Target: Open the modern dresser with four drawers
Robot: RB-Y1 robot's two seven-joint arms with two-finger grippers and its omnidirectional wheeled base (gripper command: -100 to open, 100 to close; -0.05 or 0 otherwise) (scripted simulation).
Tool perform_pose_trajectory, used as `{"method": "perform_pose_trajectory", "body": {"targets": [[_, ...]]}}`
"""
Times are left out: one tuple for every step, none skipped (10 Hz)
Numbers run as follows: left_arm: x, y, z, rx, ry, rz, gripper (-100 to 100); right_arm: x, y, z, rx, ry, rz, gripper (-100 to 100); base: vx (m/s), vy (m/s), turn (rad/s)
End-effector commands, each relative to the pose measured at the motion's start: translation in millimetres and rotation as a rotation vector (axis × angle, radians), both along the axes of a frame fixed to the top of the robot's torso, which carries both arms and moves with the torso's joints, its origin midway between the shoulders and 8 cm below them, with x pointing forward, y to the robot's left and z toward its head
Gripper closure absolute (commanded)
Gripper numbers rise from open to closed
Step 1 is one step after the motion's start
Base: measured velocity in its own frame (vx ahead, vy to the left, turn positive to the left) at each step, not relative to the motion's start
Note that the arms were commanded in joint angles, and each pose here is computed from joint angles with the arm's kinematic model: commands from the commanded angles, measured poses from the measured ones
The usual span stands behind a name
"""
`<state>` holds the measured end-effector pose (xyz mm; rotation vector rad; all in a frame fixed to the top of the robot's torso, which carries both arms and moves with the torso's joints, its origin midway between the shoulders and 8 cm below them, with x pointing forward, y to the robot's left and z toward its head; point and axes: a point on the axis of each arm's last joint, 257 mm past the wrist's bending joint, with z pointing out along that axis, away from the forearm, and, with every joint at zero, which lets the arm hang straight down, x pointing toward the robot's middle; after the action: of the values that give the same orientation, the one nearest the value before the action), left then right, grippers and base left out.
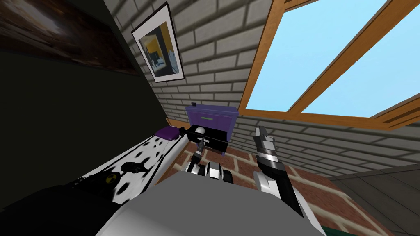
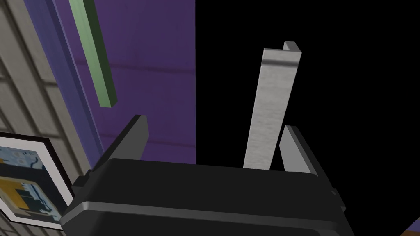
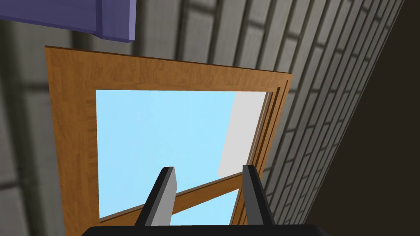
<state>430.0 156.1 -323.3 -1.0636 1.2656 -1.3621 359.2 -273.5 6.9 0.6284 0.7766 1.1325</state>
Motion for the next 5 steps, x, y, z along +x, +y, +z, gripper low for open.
{"method": "perform_pose_trajectory", "body": {"targets": [[-0.1, 0.0, -0.1, 0.000, 0.000, 0.000, 0, 0.0, 0.0, 0.0, 0.000, 0.000, 0.000, 0, 0.000, 0.000, 0.000], [-0.1, 0.0, -0.1, 0.000, 0.000, 0.000, 0, 0.0, 0.0, 0.0, 0.000, 0.000, 0.000, 0, 0.000, 0.000, 0.000], [-0.1, 0.0, -0.1, 0.000, 0.000, 0.000, 0, 0.0, 0.0, 0.0, 0.000, 0.000, 0.000, 0, 0.000, 0.000, 0.000], [-0.1, 0.0, -0.1, 0.000, 0.000, 0.000, 0, 0.0, 0.0, 0.0, 0.000, 0.000, 0.000, 0, 0.000, 0.000, 0.000], [-0.1, 0.0, -0.1, 0.000, 0.000, 0.000, 0, 0.0, 0.0, 0.0, 0.000, 0.000, 0.000, 0, 0.000, 0.000, 0.000]]}}
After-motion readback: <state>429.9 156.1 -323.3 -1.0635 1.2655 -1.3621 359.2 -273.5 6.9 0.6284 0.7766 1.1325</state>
